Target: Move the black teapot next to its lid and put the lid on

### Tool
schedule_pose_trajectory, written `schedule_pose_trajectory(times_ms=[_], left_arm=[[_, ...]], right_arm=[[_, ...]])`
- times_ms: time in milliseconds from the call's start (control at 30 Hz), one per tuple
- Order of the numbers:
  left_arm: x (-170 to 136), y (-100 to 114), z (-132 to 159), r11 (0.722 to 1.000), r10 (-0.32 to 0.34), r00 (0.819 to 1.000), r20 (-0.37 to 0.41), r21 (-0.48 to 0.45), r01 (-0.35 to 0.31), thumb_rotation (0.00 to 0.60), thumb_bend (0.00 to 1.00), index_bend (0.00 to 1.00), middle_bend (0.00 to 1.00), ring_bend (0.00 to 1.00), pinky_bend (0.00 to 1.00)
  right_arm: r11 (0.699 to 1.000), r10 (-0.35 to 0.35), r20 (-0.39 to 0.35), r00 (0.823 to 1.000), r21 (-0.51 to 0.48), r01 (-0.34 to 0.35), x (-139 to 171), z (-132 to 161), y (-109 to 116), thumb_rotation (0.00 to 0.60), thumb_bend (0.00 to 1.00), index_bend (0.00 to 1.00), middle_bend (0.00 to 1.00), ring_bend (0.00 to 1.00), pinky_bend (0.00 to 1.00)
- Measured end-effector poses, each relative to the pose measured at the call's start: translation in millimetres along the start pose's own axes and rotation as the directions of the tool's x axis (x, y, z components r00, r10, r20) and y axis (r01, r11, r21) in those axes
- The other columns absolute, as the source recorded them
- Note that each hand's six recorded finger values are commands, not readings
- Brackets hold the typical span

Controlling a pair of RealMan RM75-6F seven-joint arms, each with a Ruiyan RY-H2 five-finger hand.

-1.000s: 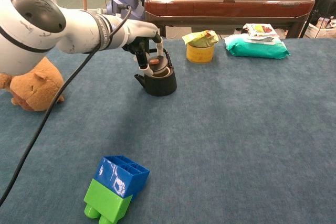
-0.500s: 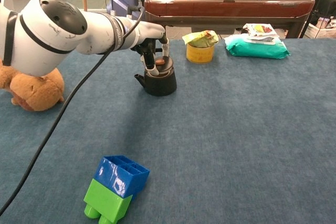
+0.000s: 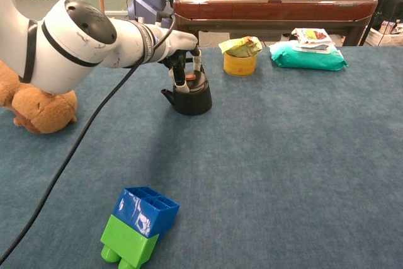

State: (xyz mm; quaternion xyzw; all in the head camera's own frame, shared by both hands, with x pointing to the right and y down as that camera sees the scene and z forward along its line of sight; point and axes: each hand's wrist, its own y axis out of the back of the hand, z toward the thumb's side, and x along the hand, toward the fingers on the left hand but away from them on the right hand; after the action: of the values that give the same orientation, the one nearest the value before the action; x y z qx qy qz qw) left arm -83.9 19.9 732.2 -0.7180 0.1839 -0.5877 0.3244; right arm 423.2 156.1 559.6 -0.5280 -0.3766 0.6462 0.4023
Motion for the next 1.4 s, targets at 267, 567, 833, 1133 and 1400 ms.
schedule_pose_trajectory(times_ms=[267, 567, 833, 1133, 1400], left_arm=[[2, 0, -2, 1.0, -0.003, 1.0, -0.006, 0.001, 0.003, 0.6, 0.26, 0.35, 0.89, 0.94, 1.0], [1, 0, -2, 1.0, -0.01, 1.0, -0.005, -0.002, 0.01, 0.6, 0.27, 0.22, 0.89, 0.94, 1.0], [-2, 3, -2, 1.0, -0.002, 1.0, 0.008, -0.012, 0.002, 0.6, 0.26, 0.2, 0.89, 0.94, 1.0], [-20, 6, -4, 1.0, 0.0, 0.998, 0.069, 0.006, 0.0, 0.6, 0.26, 0.3, 0.89, 0.94, 1.0], [-36, -2, -3, 0.997, -0.011, 0.993, 0.118, 0.078, 0.002, 0.6, 0.27, 0.32, 0.89, 0.94, 1.0]], right_arm=[[1.0, 0.008, 0.003, 1.0, -0.001, -0.008, 0, -1, -2, 0.6, 0.09, 0.32, 0.36, 0.18, 0.22], [1.0, 0.007, 0.001, 1.0, 0.001, -0.007, 0, 1, 0, 0.6, 0.09, 0.32, 0.36, 0.18, 0.22], [1.0, 0.006, 0.005, 1.0, 0.001, -0.006, 1, 0, 0, 0.6, 0.09, 0.32, 0.36, 0.18, 0.22], [1.0, 0.015, -0.006, 1.0, 0.0, -0.015, 1, 4, -3, 0.6, 0.09, 0.32, 0.36, 0.18, 0.22], [1.0, 0.014, -0.015, 1.0, 0.003, -0.014, 1, 9, -3, 0.6, 0.09, 0.32, 0.36, 0.18, 0.22]])
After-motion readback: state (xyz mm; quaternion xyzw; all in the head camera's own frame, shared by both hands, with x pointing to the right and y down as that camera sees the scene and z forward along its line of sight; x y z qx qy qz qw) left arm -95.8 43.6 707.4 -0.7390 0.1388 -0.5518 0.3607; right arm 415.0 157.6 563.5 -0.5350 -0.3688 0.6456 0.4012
